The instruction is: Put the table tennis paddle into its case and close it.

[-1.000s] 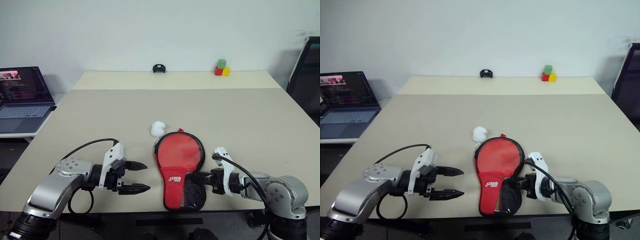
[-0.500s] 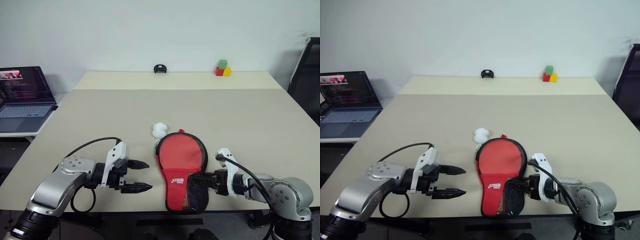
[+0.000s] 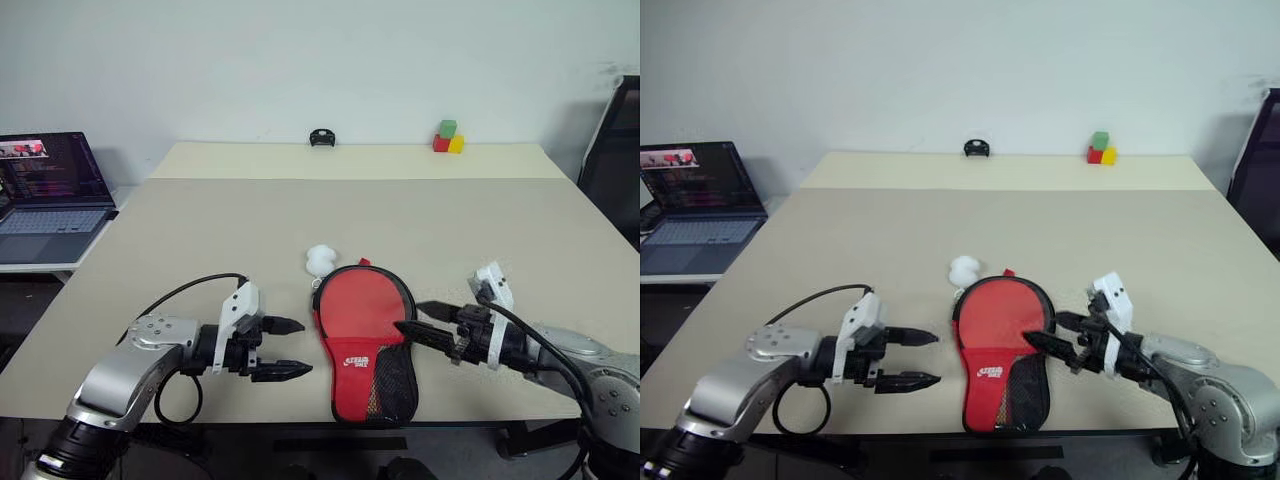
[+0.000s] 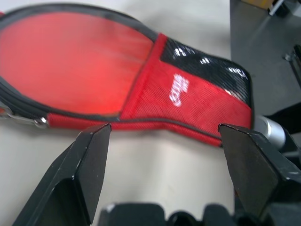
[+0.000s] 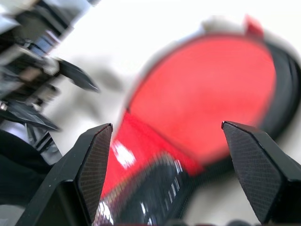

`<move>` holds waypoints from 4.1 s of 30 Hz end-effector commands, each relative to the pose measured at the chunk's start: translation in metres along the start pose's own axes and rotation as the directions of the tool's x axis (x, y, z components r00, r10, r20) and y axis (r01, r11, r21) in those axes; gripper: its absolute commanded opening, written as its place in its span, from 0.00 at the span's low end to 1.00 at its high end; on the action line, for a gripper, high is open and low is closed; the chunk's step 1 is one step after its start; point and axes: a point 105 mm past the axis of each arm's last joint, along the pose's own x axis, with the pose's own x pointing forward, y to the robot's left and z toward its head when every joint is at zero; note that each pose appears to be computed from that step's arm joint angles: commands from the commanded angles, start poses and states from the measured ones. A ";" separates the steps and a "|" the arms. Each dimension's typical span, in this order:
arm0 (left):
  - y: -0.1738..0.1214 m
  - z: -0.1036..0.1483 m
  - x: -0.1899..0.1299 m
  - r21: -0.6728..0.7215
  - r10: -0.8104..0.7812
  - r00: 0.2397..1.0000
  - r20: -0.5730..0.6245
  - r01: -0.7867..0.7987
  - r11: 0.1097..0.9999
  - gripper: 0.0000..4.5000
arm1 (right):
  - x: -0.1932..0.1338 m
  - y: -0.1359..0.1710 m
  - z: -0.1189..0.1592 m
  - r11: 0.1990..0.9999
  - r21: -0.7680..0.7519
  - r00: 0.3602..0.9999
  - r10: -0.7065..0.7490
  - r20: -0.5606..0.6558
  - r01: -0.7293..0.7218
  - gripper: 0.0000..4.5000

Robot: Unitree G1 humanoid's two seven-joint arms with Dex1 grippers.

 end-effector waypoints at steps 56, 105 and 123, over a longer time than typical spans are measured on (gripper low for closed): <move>0.152 0.022 0.065 -0.099 0.362 0.924 -0.119 -0.374 0.922 0.89 | 0.109 -0.028 -0.062 0.944 -0.313 0.976 0.035 -0.216 -0.103 0.90; 0.142 0.107 0.161 0.426 0.570 0.821 0.021 -0.523 0.738 0.02 | 0.084 -0.048 -0.123 0.978 -0.175 0.902 -0.175 -0.394 0.113 0.91; 0.054 0.151 0.251 0.549 0.346 0.930 0.128 -0.357 0.756 0.02 | 0.076 -0.033 -0.137 0.975 -0.114 0.895 -0.219 -0.389 0.189 0.91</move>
